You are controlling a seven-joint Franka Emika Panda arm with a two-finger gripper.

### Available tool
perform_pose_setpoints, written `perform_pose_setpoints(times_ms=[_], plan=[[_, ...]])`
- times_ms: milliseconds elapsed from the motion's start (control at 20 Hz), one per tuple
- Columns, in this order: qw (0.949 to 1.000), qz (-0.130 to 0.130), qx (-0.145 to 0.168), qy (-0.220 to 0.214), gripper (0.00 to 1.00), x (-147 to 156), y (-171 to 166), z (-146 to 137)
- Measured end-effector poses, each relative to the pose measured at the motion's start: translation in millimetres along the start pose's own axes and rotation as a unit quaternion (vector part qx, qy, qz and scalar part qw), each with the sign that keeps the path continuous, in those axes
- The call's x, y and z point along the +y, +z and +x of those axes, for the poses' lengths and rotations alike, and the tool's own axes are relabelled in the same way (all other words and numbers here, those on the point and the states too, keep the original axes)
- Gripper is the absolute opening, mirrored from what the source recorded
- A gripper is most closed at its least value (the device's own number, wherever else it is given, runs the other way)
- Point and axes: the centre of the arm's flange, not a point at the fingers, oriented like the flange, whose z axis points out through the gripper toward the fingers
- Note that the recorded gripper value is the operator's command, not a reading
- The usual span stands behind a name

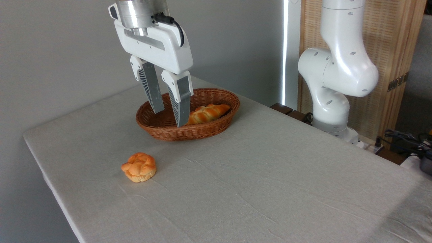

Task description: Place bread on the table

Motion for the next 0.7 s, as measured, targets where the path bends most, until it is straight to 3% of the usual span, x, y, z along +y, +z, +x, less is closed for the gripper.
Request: perform_pose_setpoints(times_ms=[450, 700], plan=[[1.0, -0.002, -0.003, 0.005, 1.0, 7, 3, -1], [0.9991, -0.005, -0.011, 0.041, 1.0, 53, 6, 5]])
